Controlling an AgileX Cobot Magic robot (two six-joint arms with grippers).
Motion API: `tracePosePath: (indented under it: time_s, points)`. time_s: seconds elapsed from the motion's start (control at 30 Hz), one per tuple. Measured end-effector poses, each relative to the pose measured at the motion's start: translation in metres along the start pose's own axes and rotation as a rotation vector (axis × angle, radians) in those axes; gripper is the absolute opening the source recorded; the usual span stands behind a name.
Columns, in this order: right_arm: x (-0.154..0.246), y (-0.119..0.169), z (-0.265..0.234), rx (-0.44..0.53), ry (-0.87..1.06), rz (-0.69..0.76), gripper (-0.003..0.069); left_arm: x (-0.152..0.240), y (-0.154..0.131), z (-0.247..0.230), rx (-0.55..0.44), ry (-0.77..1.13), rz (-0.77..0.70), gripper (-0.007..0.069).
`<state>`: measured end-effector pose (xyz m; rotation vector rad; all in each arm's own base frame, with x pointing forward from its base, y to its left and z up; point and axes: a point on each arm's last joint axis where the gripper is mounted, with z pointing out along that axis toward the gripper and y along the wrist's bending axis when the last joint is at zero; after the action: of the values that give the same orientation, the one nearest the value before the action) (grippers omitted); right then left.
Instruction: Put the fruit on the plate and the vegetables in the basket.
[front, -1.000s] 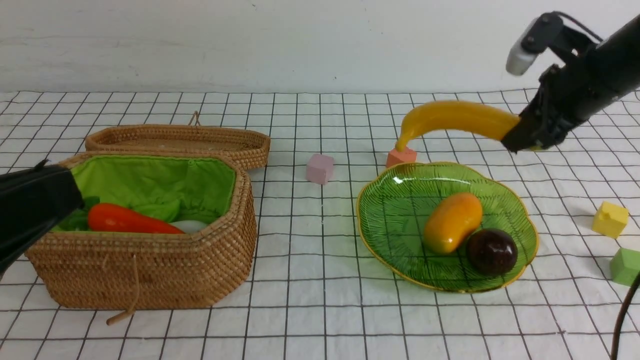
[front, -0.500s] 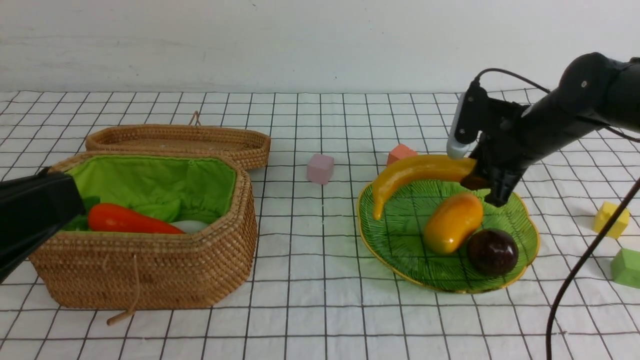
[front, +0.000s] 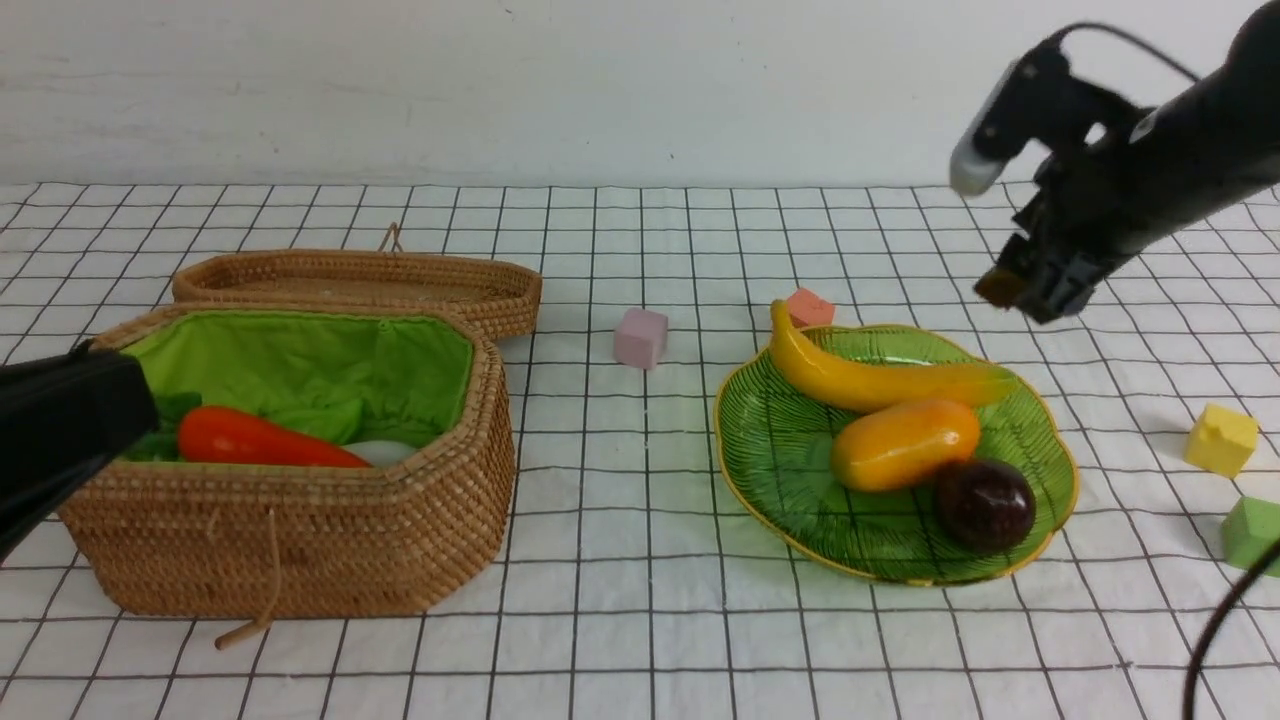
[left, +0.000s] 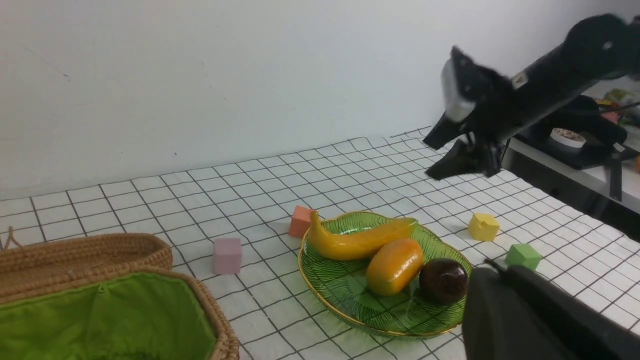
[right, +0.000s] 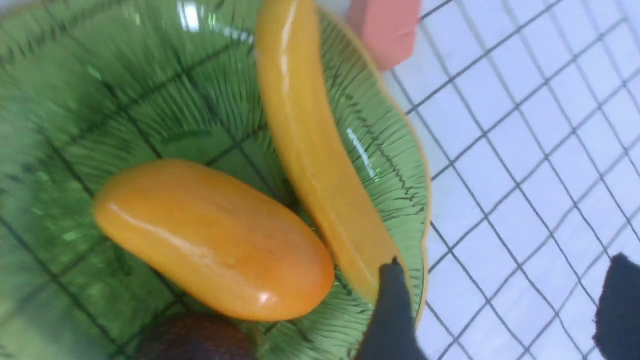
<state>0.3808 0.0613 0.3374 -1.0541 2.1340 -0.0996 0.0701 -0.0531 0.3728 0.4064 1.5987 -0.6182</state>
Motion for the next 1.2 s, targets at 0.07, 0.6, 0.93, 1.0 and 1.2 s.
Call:
tracePosePath:
  time_s: [0.07,0.6,0.93,1.0,1.2]
  points:
    - [-0.003,0.005,-0.032,-0.013,-0.003,0.111,0.0401,0.001,0.001,-0.005,0.002,-0.013,-0.001,-0.0013]
    - [0.119,0.157,-0.169,-0.167,0.110,0.609,0.0015,0.111,0.020,-0.045,0.015,-0.061,-0.001,-0.0013]
    - [0.161,0.200,-0.190,-0.086,-0.114,0.702,0.0045,0.143,0.025,-0.035,-0.009,0.058,0.006,-0.0013]
    - [0.163,0.205,-0.199,-0.070,-0.173,0.704,0.0049,0.150,0.027,-0.035,-0.022,0.099,0.007,-0.0013]
    - [0.166,0.210,-0.209,-0.050,-0.227,0.693,0.0057,0.156,0.029,-0.035,-0.047,0.169,0.008,-0.0013]
